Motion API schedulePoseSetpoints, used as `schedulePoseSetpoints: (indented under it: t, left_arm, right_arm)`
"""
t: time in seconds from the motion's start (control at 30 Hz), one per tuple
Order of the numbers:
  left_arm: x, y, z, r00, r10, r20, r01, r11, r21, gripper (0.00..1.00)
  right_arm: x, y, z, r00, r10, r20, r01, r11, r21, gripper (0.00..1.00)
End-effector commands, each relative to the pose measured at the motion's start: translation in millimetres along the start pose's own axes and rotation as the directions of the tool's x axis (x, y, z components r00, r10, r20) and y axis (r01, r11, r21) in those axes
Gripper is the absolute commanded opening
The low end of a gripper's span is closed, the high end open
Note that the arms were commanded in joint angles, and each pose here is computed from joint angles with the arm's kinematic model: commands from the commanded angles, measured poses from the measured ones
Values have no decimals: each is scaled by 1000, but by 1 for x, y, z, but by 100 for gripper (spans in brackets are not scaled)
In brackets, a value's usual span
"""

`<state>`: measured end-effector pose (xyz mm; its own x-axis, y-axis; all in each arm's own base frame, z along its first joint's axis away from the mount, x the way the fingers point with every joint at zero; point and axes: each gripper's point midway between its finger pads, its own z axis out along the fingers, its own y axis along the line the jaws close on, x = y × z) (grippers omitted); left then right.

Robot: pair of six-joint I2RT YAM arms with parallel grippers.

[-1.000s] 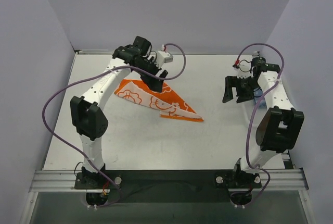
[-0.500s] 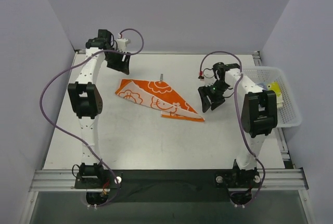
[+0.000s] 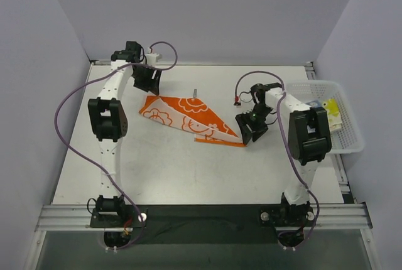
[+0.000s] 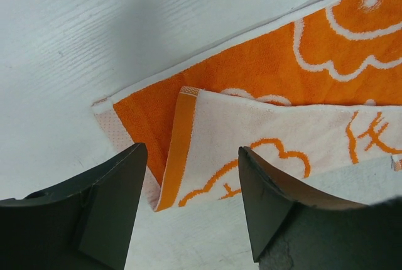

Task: Roll the towels
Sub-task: Flatten the towel

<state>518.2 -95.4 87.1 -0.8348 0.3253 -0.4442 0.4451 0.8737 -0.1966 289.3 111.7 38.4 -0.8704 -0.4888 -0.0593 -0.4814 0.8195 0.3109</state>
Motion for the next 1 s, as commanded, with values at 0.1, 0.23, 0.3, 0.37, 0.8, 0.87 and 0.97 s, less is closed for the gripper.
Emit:
schedulePoseSetpoints:
  t: [0.1, 0.23, 0.3, 0.37, 0.8, 0.87, 0.97]
  left_arm:
    - [-11, -2, 5, 1000, 0, 29, 1, 1000, -3, 67]
    - [-7, -4, 19, 1000, 10, 7, -10, 1000, -9, 66]
    - [-5, 0, 26, 1000, 17, -5, -17, 999, -29, 65]
    - [-6, 3, 30, 1000, 24, -5, -25, 999, -42, 65]
    - [-16, -7, 25, 997, 70, 41, -70, 998, -2, 20]
    - [-19, -10, 22, 996, 75, 51, -76, 997, 6, 10]
    - [-25, -9, 11, 995, 66, 76, -67, 998, 2, 0]
  right_arm:
    - [18, 15, 3, 997, -47, -68, 45, 998, -42, 48]
    - [25, 13, 11, 992, -51, -116, 47, 998, -32, 43]
    - [26, 10, 14, 990, -47, -132, 45, 999, -22, 38]
    - [27, 8, 17, 989, -43, -144, 40, 999, -21, 31]
    - [23, 1, 6, 991, -45, -125, 50, 998, 35, 0]
    - [22, 0, 2, 993, -44, -113, 49, 998, 47, 0]
    - [20, -7, -5, 995, -31, -94, 38, 997, 64, 0]
